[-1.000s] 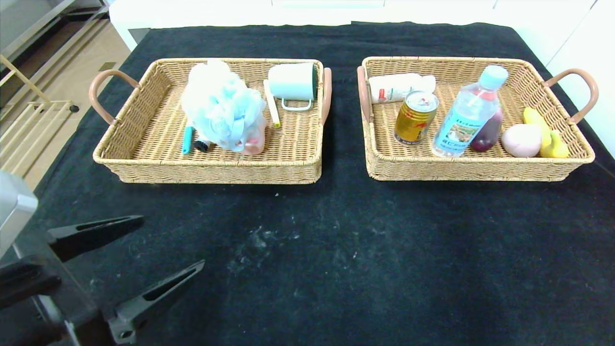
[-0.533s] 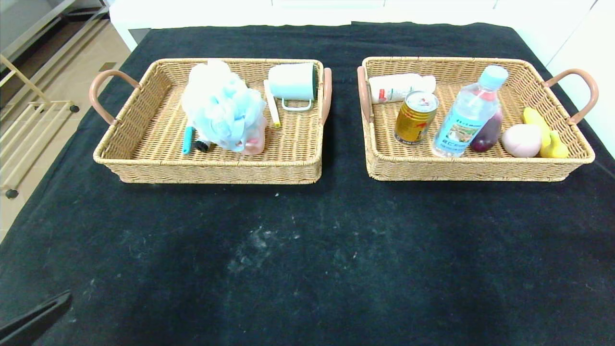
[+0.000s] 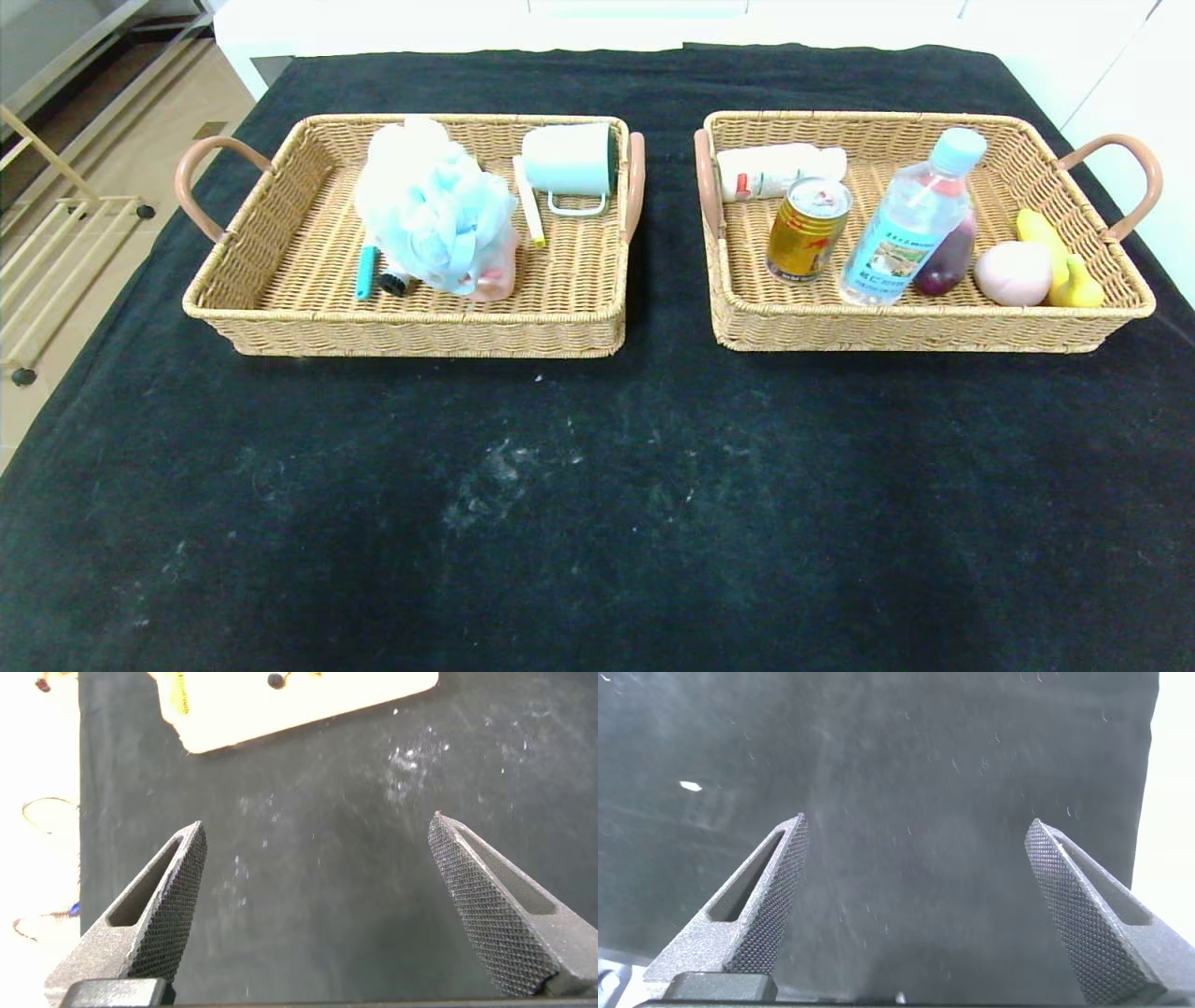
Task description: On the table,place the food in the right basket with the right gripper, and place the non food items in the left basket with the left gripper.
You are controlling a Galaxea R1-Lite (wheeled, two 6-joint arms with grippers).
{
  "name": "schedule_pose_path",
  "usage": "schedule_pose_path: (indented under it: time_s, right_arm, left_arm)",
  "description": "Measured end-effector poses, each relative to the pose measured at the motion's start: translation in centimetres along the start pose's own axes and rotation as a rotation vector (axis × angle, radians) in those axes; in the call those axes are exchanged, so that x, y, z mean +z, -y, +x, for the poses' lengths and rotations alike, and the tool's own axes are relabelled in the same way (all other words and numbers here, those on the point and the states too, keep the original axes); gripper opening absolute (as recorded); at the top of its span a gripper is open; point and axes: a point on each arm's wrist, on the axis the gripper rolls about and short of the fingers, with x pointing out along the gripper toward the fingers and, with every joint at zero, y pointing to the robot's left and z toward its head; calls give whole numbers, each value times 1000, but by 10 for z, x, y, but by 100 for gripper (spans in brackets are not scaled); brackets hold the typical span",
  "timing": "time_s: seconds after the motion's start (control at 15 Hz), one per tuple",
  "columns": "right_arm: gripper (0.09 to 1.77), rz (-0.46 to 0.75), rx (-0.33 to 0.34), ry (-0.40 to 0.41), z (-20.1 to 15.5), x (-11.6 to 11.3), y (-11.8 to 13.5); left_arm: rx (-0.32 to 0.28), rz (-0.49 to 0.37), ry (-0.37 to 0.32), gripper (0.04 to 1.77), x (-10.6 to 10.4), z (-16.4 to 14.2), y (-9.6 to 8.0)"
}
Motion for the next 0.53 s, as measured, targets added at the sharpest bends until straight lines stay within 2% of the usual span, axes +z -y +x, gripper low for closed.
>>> schedule_pose_path:
  time_s: [0.2,0.4,0.53]
  right_arm:
    - [170,26,-51,8,-7,-22,-8]
    - [170,27,-55,3,-7,-45,-22]
    - [170,22,-60,11,-5,-62,-25]
  left_arm:
    - [-29,-2,-17,172,-10,-20,8]
    - [-34,10,7,172,-22,-30,12]
    - [-65,12,28,172,-36,-35,17]
